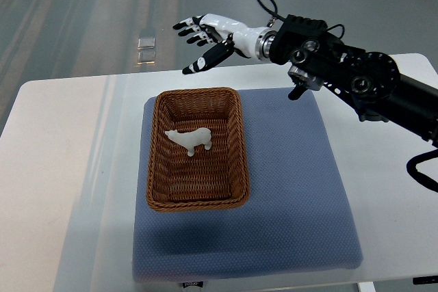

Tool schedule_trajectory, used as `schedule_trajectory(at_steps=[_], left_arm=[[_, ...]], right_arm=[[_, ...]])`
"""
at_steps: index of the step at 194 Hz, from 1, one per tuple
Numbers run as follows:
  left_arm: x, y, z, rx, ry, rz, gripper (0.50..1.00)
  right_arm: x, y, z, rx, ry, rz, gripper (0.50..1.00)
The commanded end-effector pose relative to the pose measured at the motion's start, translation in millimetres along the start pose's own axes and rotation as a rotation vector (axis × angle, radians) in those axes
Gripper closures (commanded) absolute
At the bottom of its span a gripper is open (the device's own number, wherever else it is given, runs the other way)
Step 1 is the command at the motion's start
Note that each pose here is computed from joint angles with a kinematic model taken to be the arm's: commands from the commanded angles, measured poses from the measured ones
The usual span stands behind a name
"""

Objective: Place white bear in brown basket with right hand

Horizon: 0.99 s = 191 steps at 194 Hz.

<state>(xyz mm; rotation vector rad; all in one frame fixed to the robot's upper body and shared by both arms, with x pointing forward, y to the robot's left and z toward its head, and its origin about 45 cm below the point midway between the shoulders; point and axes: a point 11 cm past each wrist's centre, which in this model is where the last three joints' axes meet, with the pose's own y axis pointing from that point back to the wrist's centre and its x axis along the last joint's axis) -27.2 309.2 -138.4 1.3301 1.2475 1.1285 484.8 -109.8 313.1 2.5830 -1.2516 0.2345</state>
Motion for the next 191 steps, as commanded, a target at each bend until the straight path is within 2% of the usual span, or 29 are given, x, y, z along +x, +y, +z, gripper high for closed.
schedule_trajectory(at_steps=[1,23,34,66,94,135,191], left_arm=[[0.0,0.0,0.0,0.0,-0.002,0.0,0.5],[0.0,0.0,0.0,0.0,-0.003,0.0,0.5],[-0.7,0.0,0.0,0.0,-0.005,-0.003,0.5],[-0.7,0.0,0.0,0.0,-0.005,-0.003,0.5],[-0.7,0.0,0.0,0.0,-0.005,-0.003,0.5],[-1.7,0.0,0.0,0.0,-0.005,-0.006,0.5],[-4.2,0.0,-0.1,0.0,-0.008,-0.012,0.5]], right_arm=[[42.8,21.6,12.1,0.104,-0.345,0.135,0.587],[78.6,51.5,45.2,0.182,-0.668,0.265,0.583],[85.7,60.2,58.4,0.202,-0.777,0.299,0.581],[76.3,67.8,93.2,0.234,-1.039,0.338,0.576],[86.4,82.0,117.9,0.334,-1.168,0.438,0.576],[72.6,75.0,139.2,0.381,-1.229,0.497,0.576],[56.9,66.0,144.1,0.371,-1.249,0.496,0.576]])
